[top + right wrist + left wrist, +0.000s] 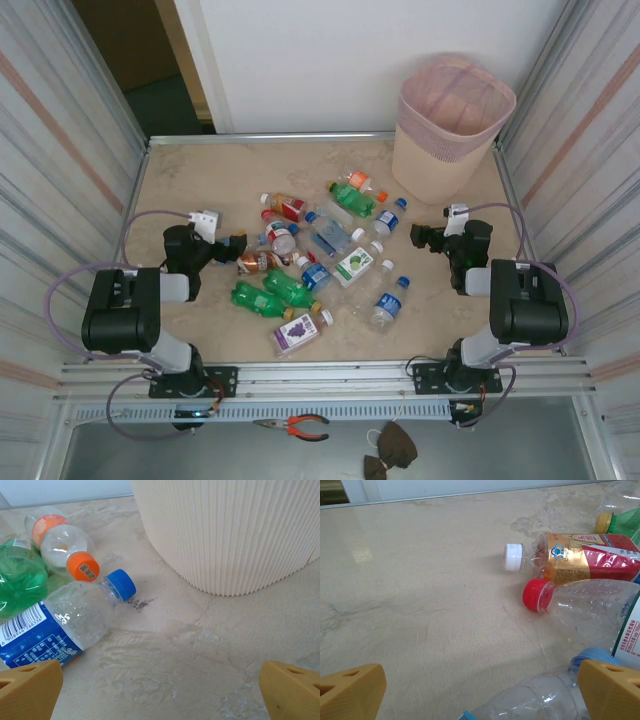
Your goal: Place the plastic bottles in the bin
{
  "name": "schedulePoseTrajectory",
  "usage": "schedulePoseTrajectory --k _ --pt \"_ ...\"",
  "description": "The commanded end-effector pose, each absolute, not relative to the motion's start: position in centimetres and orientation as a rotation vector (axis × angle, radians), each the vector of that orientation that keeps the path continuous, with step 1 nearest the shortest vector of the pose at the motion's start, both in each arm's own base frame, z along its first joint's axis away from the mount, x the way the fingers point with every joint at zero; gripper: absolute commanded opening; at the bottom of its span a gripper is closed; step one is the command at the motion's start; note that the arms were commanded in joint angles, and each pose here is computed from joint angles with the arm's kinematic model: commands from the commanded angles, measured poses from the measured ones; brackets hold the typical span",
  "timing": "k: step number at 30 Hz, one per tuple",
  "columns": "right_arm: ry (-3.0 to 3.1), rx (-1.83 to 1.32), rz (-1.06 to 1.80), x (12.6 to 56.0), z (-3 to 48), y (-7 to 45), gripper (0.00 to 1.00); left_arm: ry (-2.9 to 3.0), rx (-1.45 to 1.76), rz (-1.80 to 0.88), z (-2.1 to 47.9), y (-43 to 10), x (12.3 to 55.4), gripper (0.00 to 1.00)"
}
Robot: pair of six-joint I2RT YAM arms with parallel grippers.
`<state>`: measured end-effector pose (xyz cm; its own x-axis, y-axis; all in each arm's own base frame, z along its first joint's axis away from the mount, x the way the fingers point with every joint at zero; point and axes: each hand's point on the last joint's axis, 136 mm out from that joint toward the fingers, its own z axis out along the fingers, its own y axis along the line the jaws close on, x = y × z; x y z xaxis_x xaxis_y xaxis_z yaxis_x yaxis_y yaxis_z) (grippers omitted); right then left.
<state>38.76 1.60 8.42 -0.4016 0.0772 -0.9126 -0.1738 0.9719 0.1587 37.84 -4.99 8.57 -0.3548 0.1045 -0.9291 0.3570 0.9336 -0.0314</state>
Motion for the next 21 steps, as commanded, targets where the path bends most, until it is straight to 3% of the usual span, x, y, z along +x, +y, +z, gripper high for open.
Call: schedulePoseTrajectory --k 1,21 --pt "1.951 -0.091 0.263 38.67 8.61 1.61 0.99 1.884 0.362 -0.265 9.84 -5.09 38.21 0.99" --pt "1.949 -0.090 0.263 38.63 8.63 1.61 0.99 1.886 0.358 -0.267 9.80 -5.02 38.21 0.99"
